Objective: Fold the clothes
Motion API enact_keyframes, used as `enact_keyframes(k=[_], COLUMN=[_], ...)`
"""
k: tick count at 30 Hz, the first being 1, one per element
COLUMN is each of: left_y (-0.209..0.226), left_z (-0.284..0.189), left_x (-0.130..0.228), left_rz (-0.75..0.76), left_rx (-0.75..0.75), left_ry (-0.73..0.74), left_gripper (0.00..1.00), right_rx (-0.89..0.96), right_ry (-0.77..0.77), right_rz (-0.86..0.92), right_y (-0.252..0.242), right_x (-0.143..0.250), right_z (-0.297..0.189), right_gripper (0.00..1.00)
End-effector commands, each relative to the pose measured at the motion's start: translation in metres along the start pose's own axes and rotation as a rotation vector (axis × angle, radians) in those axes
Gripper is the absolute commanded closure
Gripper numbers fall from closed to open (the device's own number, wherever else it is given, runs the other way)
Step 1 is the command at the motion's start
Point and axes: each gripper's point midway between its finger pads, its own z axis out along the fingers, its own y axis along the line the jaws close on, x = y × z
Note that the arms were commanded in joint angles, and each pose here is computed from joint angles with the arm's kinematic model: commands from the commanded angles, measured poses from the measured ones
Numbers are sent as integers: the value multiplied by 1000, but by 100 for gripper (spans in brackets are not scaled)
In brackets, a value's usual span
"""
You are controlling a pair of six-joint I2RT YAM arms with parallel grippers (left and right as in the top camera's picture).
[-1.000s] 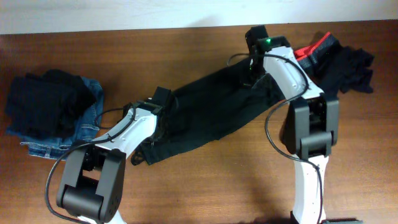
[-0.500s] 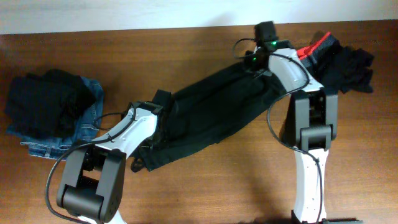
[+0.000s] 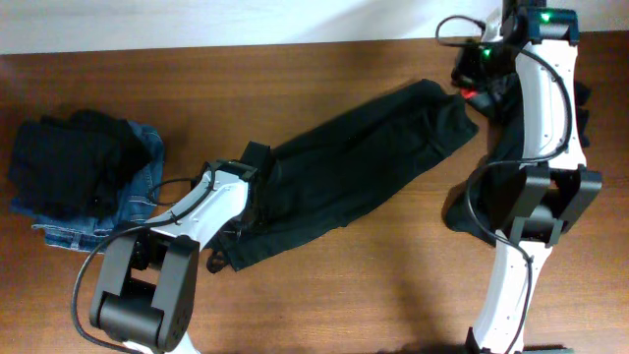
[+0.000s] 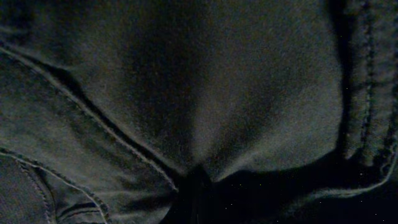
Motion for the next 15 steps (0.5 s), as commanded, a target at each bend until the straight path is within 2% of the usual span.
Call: enact_keyframes(k=[1, 5, 8, 15], left_y=[4, 4, 4, 4], left_z=[9, 9, 9, 9], left_x=[8, 8, 7, 8], left_rz=[22, 22, 21, 22], left_rx=[-27, -28, -26, -28], left_ry=[38, 38, 36, 40], left_gripper=[100, 100, 100, 100], right_rx=[106, 167, 213, 164], right_ry=[120, 179, 189, -24], right_rz=[-18, -4, -3, 2], right_y=[-19, -33, -49, -69], right_x=[31, 45, 48, 13], right_z=[12, 19, 43, 130], right_gripper=[96, 96, 96, 96])
